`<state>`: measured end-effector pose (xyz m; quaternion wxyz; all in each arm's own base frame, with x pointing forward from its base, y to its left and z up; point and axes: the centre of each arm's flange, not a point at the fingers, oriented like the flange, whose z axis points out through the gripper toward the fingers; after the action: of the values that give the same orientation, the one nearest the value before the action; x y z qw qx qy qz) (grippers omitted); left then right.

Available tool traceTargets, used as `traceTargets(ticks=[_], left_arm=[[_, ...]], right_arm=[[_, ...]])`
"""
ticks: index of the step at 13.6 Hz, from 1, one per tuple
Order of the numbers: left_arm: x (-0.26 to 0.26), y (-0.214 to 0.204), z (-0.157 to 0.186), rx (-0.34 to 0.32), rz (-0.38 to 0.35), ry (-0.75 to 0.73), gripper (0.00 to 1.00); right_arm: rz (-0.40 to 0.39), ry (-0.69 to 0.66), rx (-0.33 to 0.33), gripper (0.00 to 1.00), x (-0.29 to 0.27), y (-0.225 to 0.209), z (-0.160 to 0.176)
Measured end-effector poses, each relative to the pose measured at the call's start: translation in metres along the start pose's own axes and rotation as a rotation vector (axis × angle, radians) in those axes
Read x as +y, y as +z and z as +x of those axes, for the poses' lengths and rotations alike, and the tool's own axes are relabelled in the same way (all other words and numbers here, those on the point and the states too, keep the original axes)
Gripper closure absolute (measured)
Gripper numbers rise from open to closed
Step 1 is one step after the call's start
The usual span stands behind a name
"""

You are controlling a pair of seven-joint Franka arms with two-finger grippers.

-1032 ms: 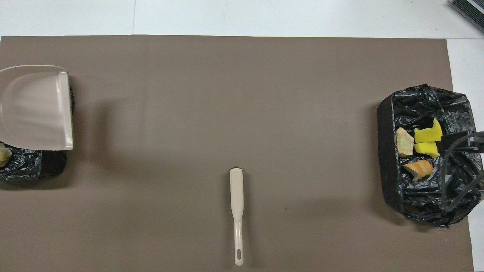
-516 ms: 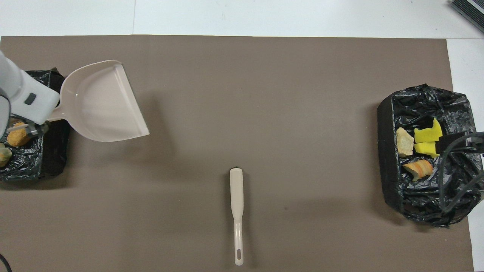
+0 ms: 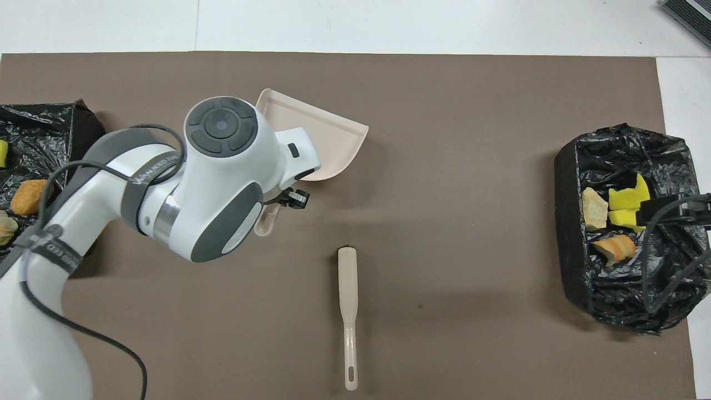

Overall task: Sweep and dump trash in bin
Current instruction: 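Bring the empty dustpan back and set it on the table with the left gripper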

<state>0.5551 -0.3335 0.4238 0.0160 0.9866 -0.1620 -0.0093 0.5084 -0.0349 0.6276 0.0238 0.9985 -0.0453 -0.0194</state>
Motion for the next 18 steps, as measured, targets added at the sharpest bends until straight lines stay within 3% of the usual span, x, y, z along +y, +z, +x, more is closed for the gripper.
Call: traceTargets(ticks=[2,4,9,12,13,16,18], left_arm=[[0.018,0.021,0.012,0.011,-0.058,-0.129,0.68],[0.033,0.030,0.017,0.009,-0.087,-0.166,0.68],[0.067,0.067,0.018,-0.028,-0.068,-0.131,0.68],[0.066,0.065,0.021,-0.015,-0.057,-0.133,0.68],[0.065,0.064,0.022,-0.011,-0.054,-0.132,0.63],[0.060,0.056,0.022,0.001,-0.042,-0.137,0.26],[0.038,0.041,0.015,0.004,0.019,-0.159,0.02]], right_arm=[[0.000,0.000,0.000,0.00,0.000,0.000,0.000],[0.000,0.000,0.000,0.00,0.000,0.000,0.000],[0.000,0.000,0.000,0.00,0.000,0.000,0.000],[0.000,0.000,0.000,0.00,0.000,0.000,0.000],[0.000,0.000,0.000,0.00,0.000,0.000,0.000],[0.000,0.000,0.000,0.00,0.000,0.000,0.000],[0.000,0.000,0.000,0.00,0.000,0.000,0.000]])
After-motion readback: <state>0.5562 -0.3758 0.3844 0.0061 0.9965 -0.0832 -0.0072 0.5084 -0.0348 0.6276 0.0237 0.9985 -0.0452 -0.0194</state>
